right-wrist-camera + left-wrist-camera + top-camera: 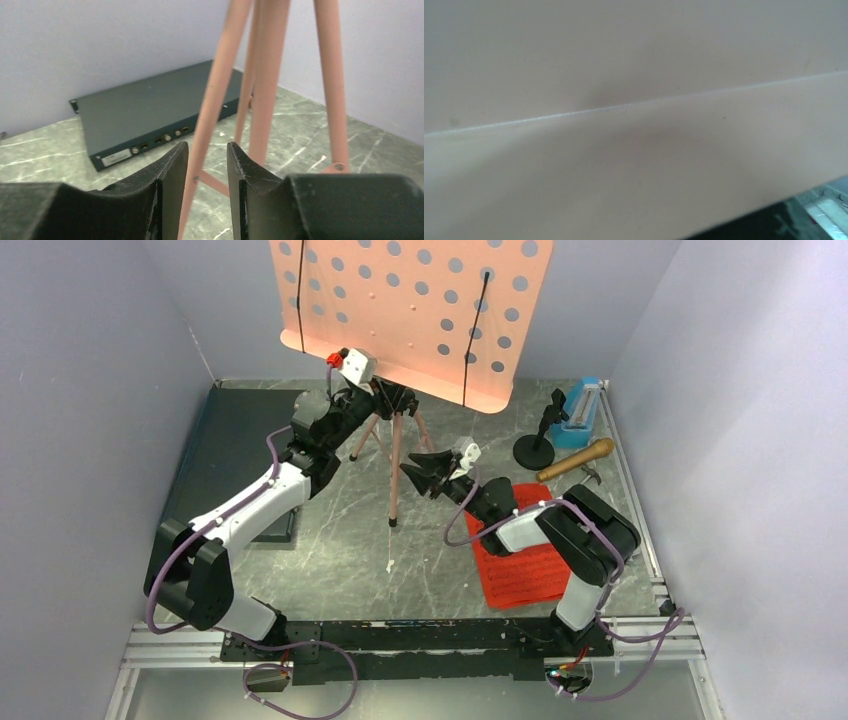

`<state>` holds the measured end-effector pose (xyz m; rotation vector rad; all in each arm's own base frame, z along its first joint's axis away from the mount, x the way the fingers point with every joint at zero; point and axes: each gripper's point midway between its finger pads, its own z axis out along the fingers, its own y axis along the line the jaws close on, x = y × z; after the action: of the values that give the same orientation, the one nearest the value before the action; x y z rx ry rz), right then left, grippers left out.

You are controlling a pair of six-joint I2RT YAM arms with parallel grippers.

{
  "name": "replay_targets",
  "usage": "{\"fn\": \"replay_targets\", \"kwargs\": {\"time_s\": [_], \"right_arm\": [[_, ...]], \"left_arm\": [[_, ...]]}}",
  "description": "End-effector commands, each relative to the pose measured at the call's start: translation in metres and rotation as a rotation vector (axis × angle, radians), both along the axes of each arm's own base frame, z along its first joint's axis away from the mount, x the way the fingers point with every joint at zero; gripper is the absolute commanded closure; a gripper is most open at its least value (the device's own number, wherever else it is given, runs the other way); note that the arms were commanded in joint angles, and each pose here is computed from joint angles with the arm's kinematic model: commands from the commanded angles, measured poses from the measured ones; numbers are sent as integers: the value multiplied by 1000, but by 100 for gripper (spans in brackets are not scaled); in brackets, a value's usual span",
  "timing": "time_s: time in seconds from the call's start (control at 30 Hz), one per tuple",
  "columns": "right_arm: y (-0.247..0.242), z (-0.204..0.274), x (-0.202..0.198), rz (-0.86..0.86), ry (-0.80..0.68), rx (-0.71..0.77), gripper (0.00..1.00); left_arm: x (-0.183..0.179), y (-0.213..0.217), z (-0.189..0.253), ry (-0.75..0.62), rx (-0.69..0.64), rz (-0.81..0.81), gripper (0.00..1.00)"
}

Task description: Pack up the instrument practice props

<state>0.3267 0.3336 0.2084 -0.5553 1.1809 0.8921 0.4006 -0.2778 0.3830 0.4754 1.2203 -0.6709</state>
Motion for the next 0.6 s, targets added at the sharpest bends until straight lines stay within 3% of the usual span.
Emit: {"fn": "replay_targets", "kwargs": {"time_s": [0.0,0.27,0.47,0.57], "right_arm": [[6,40,-33,129,-90,62,60],[23,29,-21,154,-60,64,57],[29,24,-10,140,-63,53,69],[28,21,-6,115,-53,46,70]], "left_arm": [[-21,-2,22,-28,-49,-56,97],[-27,-1,24,-19,-60,-68,97],[-30,0,26,-13,-68,-71,97],[-32,1,26,-12,-74,-69,97]]}}
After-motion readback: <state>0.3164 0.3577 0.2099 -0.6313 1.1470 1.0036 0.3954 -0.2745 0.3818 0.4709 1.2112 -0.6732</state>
